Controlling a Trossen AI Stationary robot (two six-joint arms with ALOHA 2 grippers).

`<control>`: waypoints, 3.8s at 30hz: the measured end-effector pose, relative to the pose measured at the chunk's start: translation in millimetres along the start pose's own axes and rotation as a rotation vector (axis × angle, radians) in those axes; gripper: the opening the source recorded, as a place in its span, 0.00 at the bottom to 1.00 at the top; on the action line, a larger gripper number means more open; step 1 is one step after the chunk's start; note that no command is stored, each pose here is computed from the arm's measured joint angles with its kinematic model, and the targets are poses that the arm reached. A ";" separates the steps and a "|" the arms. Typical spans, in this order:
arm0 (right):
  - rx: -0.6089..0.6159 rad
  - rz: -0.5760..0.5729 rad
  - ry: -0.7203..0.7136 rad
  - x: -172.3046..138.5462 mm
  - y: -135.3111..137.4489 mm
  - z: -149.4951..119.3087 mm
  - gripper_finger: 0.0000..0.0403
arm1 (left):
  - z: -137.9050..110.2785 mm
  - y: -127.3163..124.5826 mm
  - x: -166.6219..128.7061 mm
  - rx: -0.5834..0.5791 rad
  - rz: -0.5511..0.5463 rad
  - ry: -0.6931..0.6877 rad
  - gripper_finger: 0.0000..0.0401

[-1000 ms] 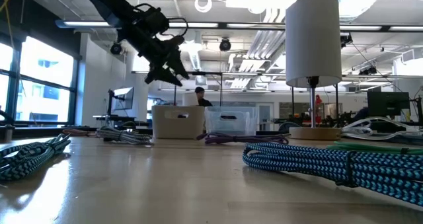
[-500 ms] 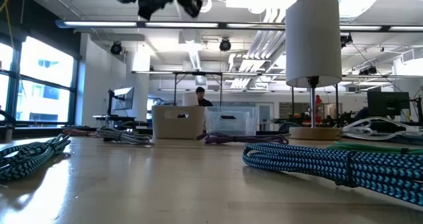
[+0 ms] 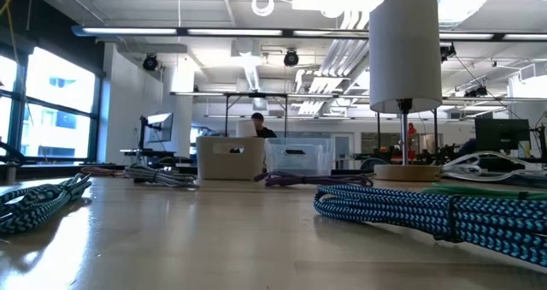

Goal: Pick & Place USB Port
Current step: Put the light pink USB cable into the transparent bin

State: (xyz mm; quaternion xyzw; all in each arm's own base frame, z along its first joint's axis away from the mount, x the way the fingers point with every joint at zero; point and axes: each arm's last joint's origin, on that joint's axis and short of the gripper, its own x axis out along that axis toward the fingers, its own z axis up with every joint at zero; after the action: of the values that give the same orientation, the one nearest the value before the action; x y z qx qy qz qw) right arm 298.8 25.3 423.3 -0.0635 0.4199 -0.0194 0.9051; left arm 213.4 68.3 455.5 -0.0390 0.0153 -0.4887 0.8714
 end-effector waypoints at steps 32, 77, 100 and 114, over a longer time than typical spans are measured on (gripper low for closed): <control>0.011 -0.006 -0.017 0.1 -0.4 1.6 0.39 | -58.0 -142.0 -52.1 -0.132 1.219 0.736 0.01; 0.112 -0.044 0.021 0.0 -1.2 -2.2 0.37 | -159.1 -37.7 -70.4 -0.533 0.914 1.563 0.48; 0.140 -0.043 0.018 0.0 -1.2 -2.0 0.37 | -210.7 -9.1 -112.1 -0.556 1.115 1.279 0.43; 0.177 -0.033 0.019 0.2 -1.0 -2.1 0.37 | -238.0 6.8 -129.1 -0.445 0.763 1.527 0.43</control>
State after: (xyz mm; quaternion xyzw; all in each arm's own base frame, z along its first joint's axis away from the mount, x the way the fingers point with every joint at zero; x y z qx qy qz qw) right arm 297.3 24.1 422.0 0.0099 0.4238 -0.0721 0.9028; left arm 136.4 169.3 216.3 0.1372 0.7003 -0.0427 0.6992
